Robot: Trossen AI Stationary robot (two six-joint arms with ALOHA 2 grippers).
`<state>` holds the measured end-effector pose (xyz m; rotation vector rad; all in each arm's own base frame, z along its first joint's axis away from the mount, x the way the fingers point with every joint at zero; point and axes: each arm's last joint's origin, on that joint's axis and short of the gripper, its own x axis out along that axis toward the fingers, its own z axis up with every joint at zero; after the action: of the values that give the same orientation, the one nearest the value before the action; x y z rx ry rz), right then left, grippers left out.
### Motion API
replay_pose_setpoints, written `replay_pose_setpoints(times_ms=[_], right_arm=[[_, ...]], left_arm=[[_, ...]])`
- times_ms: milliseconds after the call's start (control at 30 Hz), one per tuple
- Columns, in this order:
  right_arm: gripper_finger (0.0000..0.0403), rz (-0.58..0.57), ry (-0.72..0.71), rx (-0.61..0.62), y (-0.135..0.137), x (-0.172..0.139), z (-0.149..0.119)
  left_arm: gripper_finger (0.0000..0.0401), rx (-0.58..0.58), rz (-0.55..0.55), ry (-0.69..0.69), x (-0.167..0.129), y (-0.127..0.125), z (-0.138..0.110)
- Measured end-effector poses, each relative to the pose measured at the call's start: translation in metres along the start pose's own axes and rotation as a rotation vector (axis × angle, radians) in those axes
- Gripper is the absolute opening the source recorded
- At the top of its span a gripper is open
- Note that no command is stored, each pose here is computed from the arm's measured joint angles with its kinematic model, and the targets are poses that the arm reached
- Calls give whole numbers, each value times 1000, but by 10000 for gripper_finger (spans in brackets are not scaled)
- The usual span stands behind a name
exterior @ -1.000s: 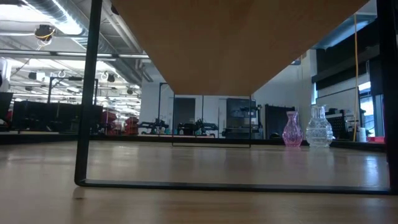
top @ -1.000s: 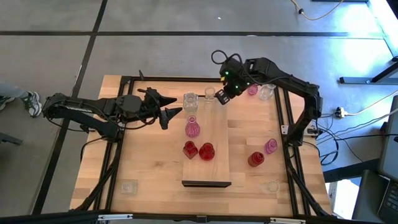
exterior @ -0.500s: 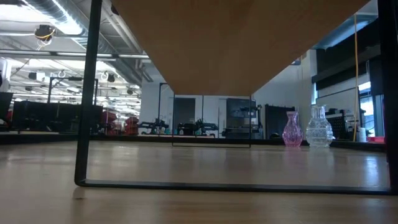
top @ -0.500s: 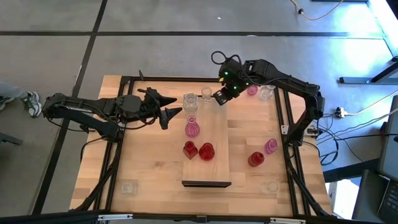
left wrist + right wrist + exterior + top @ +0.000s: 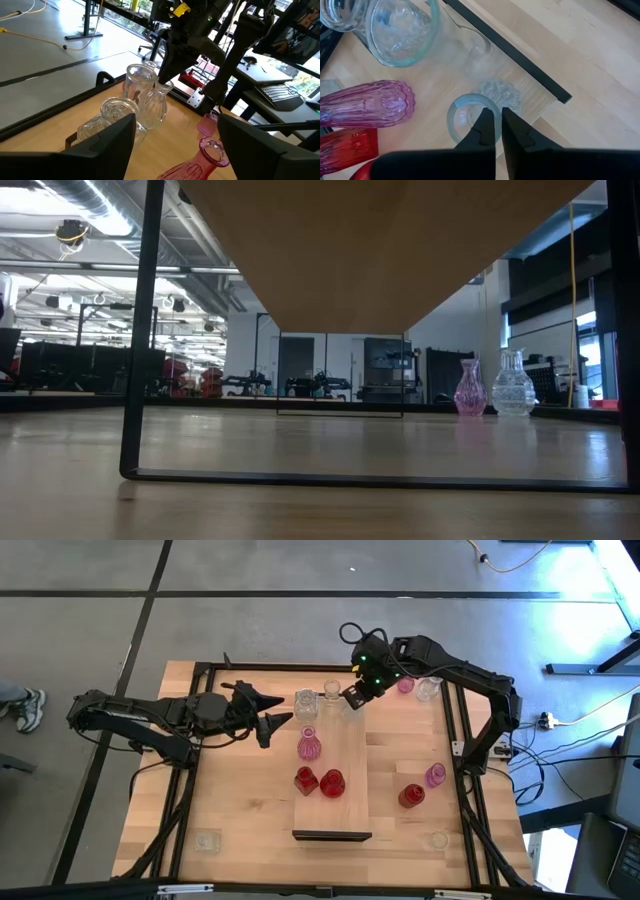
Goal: Sort vases onto shelf
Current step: Put the transparent vase on the shelf aligned with the other transparent vases
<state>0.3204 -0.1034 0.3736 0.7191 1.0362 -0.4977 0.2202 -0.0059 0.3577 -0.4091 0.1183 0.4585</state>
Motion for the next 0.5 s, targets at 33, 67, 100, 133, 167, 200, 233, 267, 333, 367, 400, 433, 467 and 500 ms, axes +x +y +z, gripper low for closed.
replay_pose_setpoints(times_ms=[33, 67, 100, 133, 167, 200, 233, 267, 333, 367, 400, 433, 467, 500], right_arm=[[1, 0, -1, -2, 0, -1, -1], [1, -2, 1, -3, 0, -1, -1], [1, -4, 2, -4, -1, -1, -1], [1, -4, 3, -4, -1, -2, -1], [1, -5, 4, -5, -1, -3, -2], [1, -11, 8, -5, -1, -3, -3], [1, -19, 10, -7, -2, -3, -3], [1, -19, 9, -7, -2, -3, -3], [1, -15, 5, -8, -2, -3, -3], [1, -15, 6, -13, -2, -3, -3], [1, -16, 6, -16, -2, -3, -3], [1, -14, 5, -18, -2, -3, -3], [1, -13, 4, -18, -1, -3, -3], [1, -12, 5, -18, -1, -3, -3]], left_arm=[[275, 1, 3, -1, 0, 0, 0], [275, 1, 4, -2, 0, 0, 0], [275, 1, 5, -3, 0, 0, 0], [275, 5, 6, -3, 0, 0, 0], [275, 9, 6, -3, 0, 0, 0], [275, 12, 6, -3, 0, 0, 0], [275, 19, 6, -3, 0, 0, 0], [275, 25, 6, -3, 0, 0, 0], [275, 26, 7, -4, 0, 0, 0], [275, 26, 7, -4, 0, 0, 0], [275, 26, 7, -4, 0, 0, 0], [275, 26, 8, -4, 0, 0, 0], [275, 26, 8, -4, 0, 0, 0], [275, 26, 8, -4, 0, 0, 0]])
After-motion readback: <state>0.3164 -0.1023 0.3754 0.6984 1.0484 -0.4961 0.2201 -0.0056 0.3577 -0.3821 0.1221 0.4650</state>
